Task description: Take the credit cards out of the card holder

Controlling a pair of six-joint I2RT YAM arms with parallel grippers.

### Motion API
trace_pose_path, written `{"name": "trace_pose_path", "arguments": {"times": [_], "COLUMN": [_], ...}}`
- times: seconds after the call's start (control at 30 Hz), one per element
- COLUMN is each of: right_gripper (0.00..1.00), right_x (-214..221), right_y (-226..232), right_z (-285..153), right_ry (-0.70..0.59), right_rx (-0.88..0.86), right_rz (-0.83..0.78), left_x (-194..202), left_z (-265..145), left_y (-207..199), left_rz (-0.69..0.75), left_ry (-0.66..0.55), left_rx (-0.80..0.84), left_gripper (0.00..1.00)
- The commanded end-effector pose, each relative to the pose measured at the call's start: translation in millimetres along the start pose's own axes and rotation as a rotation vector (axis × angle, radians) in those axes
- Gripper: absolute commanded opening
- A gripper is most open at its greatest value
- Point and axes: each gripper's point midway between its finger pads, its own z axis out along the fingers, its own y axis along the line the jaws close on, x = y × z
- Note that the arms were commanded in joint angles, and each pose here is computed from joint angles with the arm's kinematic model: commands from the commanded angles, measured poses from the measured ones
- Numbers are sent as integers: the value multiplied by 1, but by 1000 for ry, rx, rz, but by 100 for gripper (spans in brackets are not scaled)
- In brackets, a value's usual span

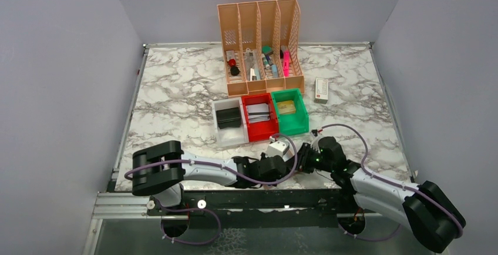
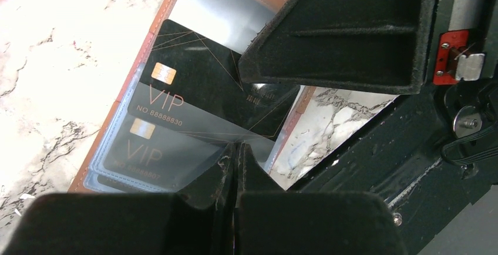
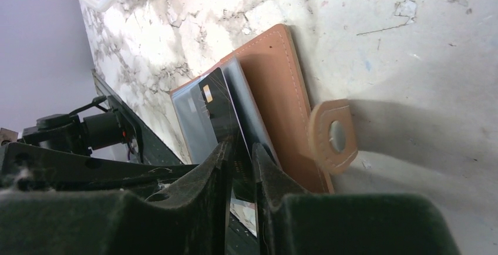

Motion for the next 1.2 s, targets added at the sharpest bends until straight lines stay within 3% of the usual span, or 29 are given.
{"name": "trace_pose_path", "arguments": {"times": [0.0, 0.13, 0.47, 0.57, 0.7, 0.8, 1.17], "right_gripper": [24, 25, 19, 17, 27, 30, 32], "right_x": [28, 29, 43, 41, 28, 25, 31], "right_y": [11, -7, 27, 15, -14, -21, -13], "right_z": [-4, 0, -2, 1, 3, -2, -7], "right_ry": [144, 148, 273, 272, 207, 182, 205], "right_rx": [-74, 21, -183, -98, 99, 151, 91], "right_rz": [33, 47, -16, -22, -37, -43, -54], "left_x": [46, 48, 48, 47, 48, 48, 47], "left_z": [1, 1, 0, -1, -4, -5, -5], "left_y": [32, 34, 36, 36, 38, 40, 39], "left_rz": [41, 39, 35, 33, 28, 27, 31], "left_ry": [134, 138, 130, 127, 123, 119, 119], "left_rx": [-86, -88, -87, -84, -87, -89, -89], "left_gripper": [0, 0, 0, 0, 0, 0, 0]}}
